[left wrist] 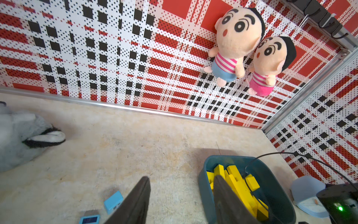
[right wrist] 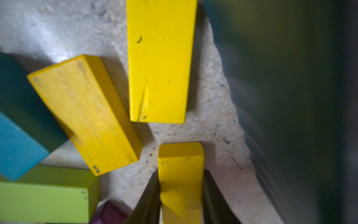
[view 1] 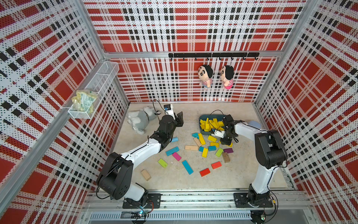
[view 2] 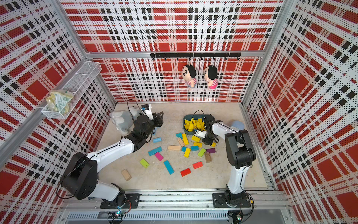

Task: Pick out the yellow building blocks
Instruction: Pick up the building block from the center of the board, then place the building block in the storage box.

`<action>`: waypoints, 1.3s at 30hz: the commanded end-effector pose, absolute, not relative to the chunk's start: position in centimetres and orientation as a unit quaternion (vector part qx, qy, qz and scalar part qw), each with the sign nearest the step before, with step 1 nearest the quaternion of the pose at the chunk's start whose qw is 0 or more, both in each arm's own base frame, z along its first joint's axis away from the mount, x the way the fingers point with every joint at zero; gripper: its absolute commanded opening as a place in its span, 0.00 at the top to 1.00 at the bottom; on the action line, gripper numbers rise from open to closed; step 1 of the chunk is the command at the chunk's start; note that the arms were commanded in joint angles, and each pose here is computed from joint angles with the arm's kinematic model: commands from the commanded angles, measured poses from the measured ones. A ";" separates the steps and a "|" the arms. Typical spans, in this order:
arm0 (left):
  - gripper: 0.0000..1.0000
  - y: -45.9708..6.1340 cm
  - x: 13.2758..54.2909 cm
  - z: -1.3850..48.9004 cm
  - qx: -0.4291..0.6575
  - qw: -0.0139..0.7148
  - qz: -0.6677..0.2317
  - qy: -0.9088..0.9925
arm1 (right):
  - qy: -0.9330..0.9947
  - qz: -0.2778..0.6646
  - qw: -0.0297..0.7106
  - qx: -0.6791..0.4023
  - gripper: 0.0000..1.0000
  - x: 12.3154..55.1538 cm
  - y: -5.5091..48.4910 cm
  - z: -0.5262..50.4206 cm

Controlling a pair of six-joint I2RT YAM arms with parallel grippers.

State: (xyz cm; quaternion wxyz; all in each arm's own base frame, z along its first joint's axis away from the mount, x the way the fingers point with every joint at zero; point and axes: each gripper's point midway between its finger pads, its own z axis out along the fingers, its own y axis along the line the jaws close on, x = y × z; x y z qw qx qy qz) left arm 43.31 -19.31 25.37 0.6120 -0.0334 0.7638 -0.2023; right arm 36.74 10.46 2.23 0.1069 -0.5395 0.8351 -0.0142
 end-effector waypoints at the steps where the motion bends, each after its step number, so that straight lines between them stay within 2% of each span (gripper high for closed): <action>1: 0.45 -19.1 43.7 27.9 -0.019 0.630 -0.198 0.751 | 0.829 -0.016 0.123 -0.546 0.84 36.8 10.9 3.1; 4: 0.45 -18.7 43.8 28.1 -0.023 0.631 -0.195 0.751 | 0.822 -0.021 0.146 -0.550 0.89 36.5 11.4 5.1; 8: 0.45 -17.9 44.1 27.7 -0.036 0.626 -0.173 0.760 | 0.814 -0.017 0.171 -0.554 0.91 35.0 12.6 8.3; 12: 0.45 -16.8 44.2 26.9 -0.048 0.618 -0.136 0.773 | 0.817 0.008 0.265 -0.513 0.96 35.6 15.1 13.3; 15: 0.44 -15.8 44.0 27.1 -0.061 0.624 -0.123 0.770 | 0.833 0.040 0.384 -0.395 1.00 39.0 16.7 17.8; 18: 0.43 -14.7 43.7 26.7 -0.078 0.619 -0.101 0.775 | 0.863 0.072 0.443 -0.234 1.00 42.3 16.8 19.6; 21: 0.42 -13.1 43.6 25.8 -0.097 0.604 -0.074 0.788 | 0.898 0.082 0.420 -0.103 1.00 44.8 16.2 18.7; 23: 0.41 -11.6 43.5 25.4 -0.119 0.600 -0.057 0.789 | 0.917 0.075 0.387 -0.058 1.00 46.0 15.9 17.1; 27: 0.39 -9.4 43.1 25.2 -0.154 0.590 -0.057 0.791 | 0.936 0.065 0.345 -0.036 1.00 47.7 16.2 14.6; 32: 0.38 -6.7 42.0 24.3 -0.197 0.583 -0.076 0.785 | 0.942 0.064 0.328 -0.018 1.00 49.3 16.0 12.4; 36: 0.38 -5.6 41.5 23.7 -0.211 0.574 -0.084 0.787 | 0.946 0.064 0.316 -0.011 0.95 50.1 16.0 11.0; 39: 0.38 -5.4 41.1 23.5 -0.208 0.570 -0.079 0.791 | 0.951 0.057 0.305 -0.015 0.85 50.2 15.9 10.1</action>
